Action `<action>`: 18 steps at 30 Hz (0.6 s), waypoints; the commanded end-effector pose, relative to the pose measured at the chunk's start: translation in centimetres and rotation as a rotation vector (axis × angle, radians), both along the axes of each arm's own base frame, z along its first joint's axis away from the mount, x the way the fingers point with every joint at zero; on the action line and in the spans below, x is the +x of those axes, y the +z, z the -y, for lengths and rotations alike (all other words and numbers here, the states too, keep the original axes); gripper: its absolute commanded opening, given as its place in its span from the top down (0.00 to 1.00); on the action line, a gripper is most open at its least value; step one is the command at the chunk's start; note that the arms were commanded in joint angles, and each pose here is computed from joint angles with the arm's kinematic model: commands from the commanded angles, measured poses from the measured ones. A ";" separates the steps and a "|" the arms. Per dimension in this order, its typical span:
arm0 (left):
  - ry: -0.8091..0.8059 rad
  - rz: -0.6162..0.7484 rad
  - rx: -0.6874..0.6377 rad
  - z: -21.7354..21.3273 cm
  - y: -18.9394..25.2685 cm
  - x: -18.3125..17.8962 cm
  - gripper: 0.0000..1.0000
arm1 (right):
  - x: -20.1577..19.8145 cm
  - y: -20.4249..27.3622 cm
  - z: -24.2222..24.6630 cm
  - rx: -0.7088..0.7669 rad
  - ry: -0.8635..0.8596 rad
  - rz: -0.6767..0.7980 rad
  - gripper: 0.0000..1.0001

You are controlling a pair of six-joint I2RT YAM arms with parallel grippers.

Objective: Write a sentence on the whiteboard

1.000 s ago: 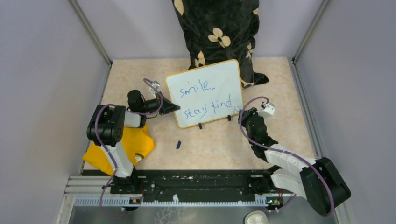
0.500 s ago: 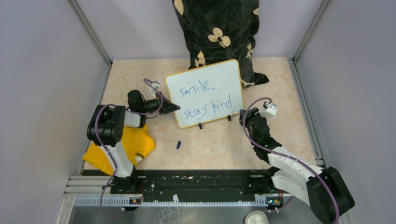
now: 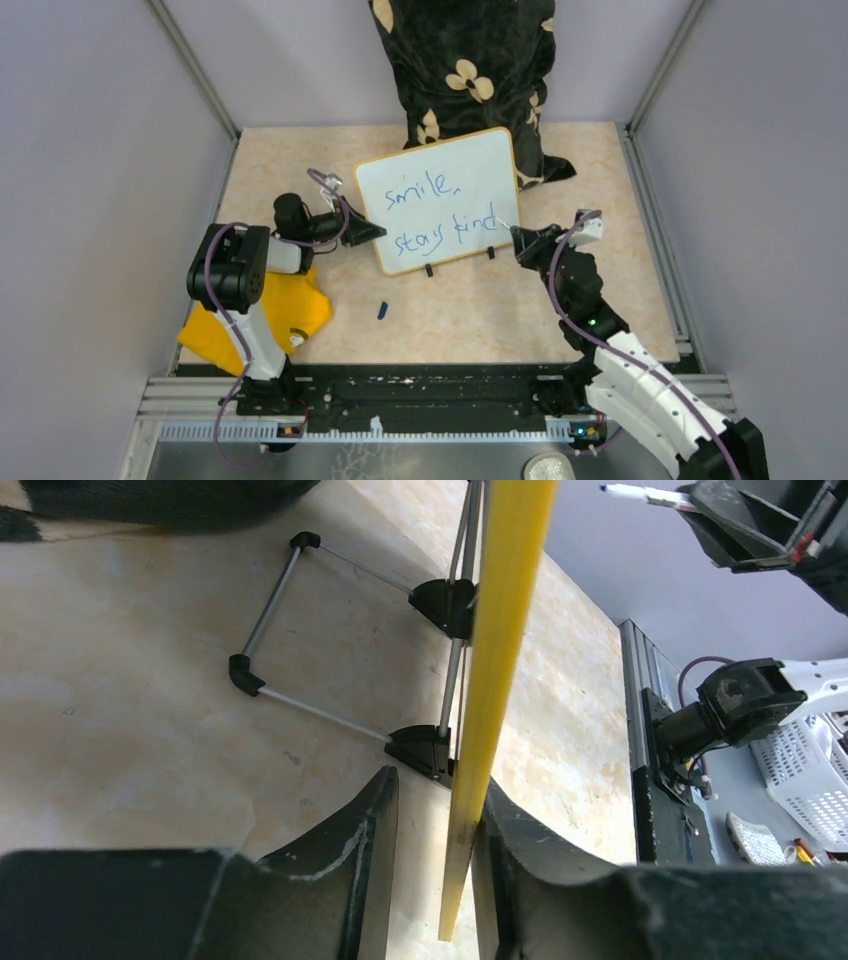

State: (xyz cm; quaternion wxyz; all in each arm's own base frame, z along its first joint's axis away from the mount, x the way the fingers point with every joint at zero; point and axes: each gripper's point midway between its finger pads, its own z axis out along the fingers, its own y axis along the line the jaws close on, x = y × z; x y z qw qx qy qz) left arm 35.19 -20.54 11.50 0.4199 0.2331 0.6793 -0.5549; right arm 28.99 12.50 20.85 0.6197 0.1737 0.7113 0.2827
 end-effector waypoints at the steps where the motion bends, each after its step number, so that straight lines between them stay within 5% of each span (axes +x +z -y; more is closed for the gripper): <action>1: 0.042 -0.058 0.027 0.1 -2.2 0.0 0.59 | -1.5 2.6 0.0 -0.020 0.054 0.048 1.00; 5: 0.045 -0.052 0.026 0.0 -1.5 0.0 0.51 | -2.5 2.3 0.9 -0.038 0.038 0.032 1.00; 12: 0.121 -0.045 0.063 -1.3 -0.4 0.0 0.19 | -3.4 1.9 2.1 -0.038 -0.002 -0.009 1.00; 14: 0.156 -0.043 0.086 -1.8 -0.1 -0.2 0.02 | -3.7 2.1 2.1 -0.023 0.000 -0.004 1.00; 18: 0.299 -0.069 0.129 -3.5 1.5 0.2 0.01 | -4.1 2.4 1.7 -0.002 0.030 0.005 1.00</action>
